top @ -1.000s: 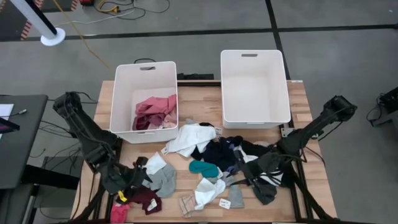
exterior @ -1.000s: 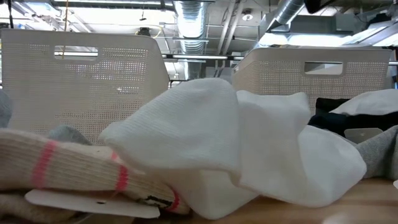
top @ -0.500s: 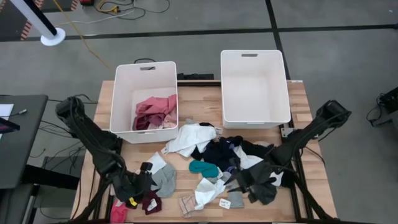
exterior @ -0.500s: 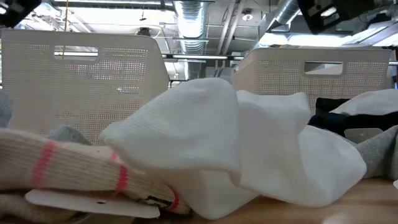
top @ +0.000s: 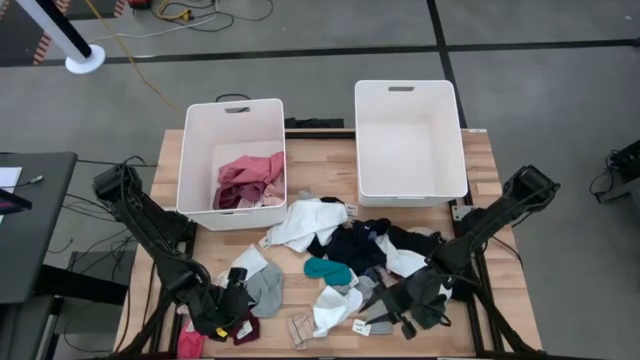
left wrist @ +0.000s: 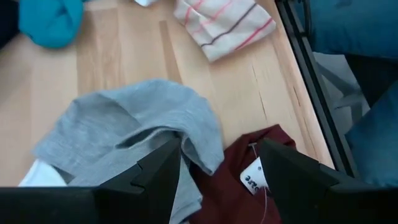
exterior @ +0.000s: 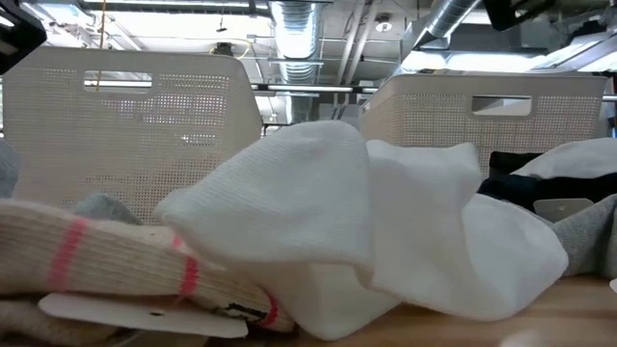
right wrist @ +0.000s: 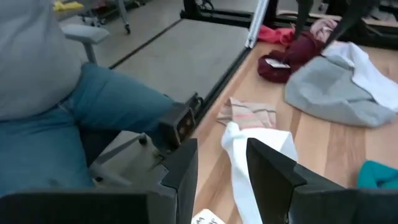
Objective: Sort clothes
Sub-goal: Put the gray underwear into the right white bin
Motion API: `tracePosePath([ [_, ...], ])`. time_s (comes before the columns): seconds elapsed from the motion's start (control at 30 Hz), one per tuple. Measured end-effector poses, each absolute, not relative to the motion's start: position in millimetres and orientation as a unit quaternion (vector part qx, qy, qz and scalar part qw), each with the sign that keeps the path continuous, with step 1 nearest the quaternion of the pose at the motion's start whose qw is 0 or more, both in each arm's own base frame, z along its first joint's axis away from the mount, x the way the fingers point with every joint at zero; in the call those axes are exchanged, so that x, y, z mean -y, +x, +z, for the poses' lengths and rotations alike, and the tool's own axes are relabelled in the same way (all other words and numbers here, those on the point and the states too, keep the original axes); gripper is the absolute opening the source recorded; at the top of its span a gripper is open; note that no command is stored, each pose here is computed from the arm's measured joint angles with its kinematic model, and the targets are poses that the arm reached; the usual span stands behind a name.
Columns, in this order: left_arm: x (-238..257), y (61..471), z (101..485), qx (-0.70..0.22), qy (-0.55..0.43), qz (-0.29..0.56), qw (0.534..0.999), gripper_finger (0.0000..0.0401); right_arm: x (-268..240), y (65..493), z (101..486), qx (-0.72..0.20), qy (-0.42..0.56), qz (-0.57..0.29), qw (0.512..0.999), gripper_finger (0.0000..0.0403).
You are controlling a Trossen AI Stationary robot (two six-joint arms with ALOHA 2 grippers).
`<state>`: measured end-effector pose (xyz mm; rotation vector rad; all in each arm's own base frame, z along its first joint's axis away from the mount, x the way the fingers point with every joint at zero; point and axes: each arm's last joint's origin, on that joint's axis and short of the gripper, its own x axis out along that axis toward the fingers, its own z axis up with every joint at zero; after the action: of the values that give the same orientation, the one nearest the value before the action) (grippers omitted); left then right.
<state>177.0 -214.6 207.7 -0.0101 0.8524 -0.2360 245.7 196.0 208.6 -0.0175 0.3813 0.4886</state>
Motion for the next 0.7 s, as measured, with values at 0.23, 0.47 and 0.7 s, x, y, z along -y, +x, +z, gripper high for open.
tracePosePath([
  [0.23, 213, 178, 209, -0.391, 0.018, -0.092, 0.916, 0.0215, -201, 257, 189, -0.193, 0.0, 0.23, 0.954, 0.0152],
  [0.47, 212, 187, 205, -0.382, 0.031, -0.092, 0.919, 0.0215, -202, 266, 173, -0.194, 0.002, 0.223, 0.955, 0.0152],
  [0.7, 214, 194, 189, -0.404, 0.047, -0.082, 0.91, 0.0215, -201, 272, 162, -0.192, 0.0, 0.217, 0.957, 0.0152],
])
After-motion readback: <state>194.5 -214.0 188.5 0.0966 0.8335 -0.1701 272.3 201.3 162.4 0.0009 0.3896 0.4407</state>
